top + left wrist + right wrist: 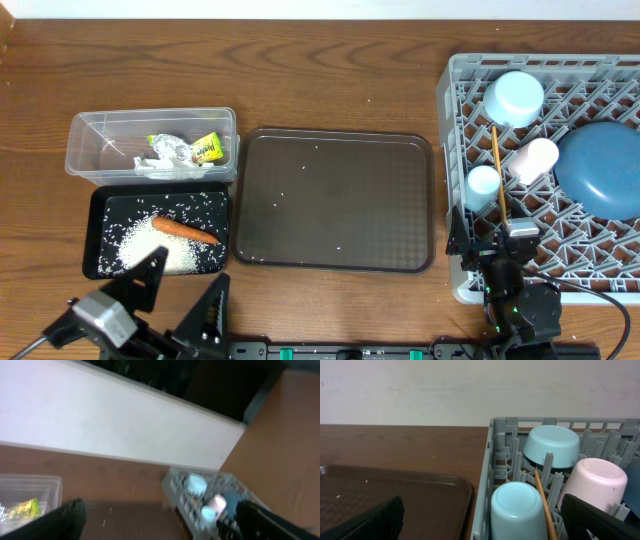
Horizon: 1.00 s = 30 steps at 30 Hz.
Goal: Sort waste into correct bins and load items into the dishwasher rack
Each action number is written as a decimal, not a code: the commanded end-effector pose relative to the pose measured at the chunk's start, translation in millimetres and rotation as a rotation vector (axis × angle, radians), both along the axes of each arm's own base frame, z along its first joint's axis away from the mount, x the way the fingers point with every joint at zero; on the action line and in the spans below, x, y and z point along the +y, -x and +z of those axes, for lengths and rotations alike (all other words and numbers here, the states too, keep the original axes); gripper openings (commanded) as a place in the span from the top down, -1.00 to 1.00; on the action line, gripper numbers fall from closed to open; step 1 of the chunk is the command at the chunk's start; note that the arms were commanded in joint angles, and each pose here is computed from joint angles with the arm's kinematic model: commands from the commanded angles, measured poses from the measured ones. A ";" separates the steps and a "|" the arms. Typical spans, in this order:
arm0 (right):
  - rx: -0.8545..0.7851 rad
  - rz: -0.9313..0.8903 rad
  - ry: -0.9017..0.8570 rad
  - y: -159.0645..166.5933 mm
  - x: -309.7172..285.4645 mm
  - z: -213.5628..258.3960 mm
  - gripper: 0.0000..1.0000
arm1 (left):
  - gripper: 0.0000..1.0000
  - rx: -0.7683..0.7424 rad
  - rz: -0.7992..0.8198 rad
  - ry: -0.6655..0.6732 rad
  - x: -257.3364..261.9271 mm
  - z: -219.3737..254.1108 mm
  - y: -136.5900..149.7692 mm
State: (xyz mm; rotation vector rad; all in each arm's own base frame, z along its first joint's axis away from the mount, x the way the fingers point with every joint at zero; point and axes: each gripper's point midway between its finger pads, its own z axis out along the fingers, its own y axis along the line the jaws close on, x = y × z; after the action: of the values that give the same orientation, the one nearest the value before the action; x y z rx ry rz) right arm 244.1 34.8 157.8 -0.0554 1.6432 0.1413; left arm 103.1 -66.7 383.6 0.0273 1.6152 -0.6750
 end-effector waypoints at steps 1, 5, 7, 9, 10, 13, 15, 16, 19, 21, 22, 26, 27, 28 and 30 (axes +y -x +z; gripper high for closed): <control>-0.002 -0.011 0.014 -0.1 -3.3 -0.4 -0.98 | -0.96 0.010 0.007 0.000 2.0 -8.0 4.8; -0.002 -0.011 0.014 -0.1 -3.3 -0.4 -0.99 | -0.96 0.008 0.008 0.000 2.2 -12.8 5.0; -0.002 -0.011 0.014 -0.1 -3.3 -0.4 -0.98 | -0.96 0.009 0.027 0.000 5.1 -16.3 2.9; -0.002 -0.011 0.014 -0.1 -3.3 -0.4 -0.99 | -0.96 -0.002 0.038 0.003 6.4 -18.7 -0.5; -0.002 -0.011 0.014 -0.1 -3.3 -0.4 -0.98 | -0.96 -0.019 0.047 0.006 7.7 -17.8 -2.5; -0.002 -0.011 0.014 -0.1 -3.3 -0.4 -0.99 | -0.96 -0.092 0.055 0.019 8.2 -11.5 -7.4; -0.002 -0.011 0.014 -0.1 -3.3 -0.4 -0.99 | -0.95 -0.156 0.061 0.031 8.7 -5.0 -10.6; -0.002 -0.011 0.014 -0.1 -3.3 -0.4 -0.99 | -0.96 -0.187 0.068 0.038 9.6 -2.4 -12.5; -0.002 -0.011 0.014 -0.1 -3.3 -0.4 -0.99 | -0.96 -0.249 0.073 0.050 9.4 -0.2 -20.0; -0.002 -0.011 0.014 -0.1 -3.3 -0.4 -0.98 | -0.96 -0.246 0.073 0.050 8.1 -5.8 -27.5; -0.002 -0.011 0.014 -0.1 -3.3 -0.4 -0.99 | -0.96 -0.239 0.073 0.049 7.6 -9.7 -31.0; -0.002 -0.011 0.014 -0.1 -3.3 -0.4 -0.99 | -0.96 -0.203 0.082 0.042 6.0 -32.1 -50.2; -0.002 -0.011 0.014 -0.1 -3.3 -0.4 -0.98 | -0.96 -0.197 0.090 0.042 6.5 -38.1 -56.0; -0.002 -0.011 0.014 -0.1 -3.3 -0.4 -0.99 | -0.96 -0.192 0.098 0.041 6.9 -44.8 -62.3; -0.002 -0.011 0.014 -0.1 -3.3 -0.4 -0.99 | -0.96 -0.193 0.107 0.043 6.7 -56.7 -74.1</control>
State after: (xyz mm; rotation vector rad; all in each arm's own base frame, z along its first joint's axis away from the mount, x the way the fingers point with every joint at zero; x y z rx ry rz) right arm 244.0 34.8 157.6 -0.0552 1.6439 0.1409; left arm 165.5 -62.6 341.7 0.0011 1.3980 -0.6207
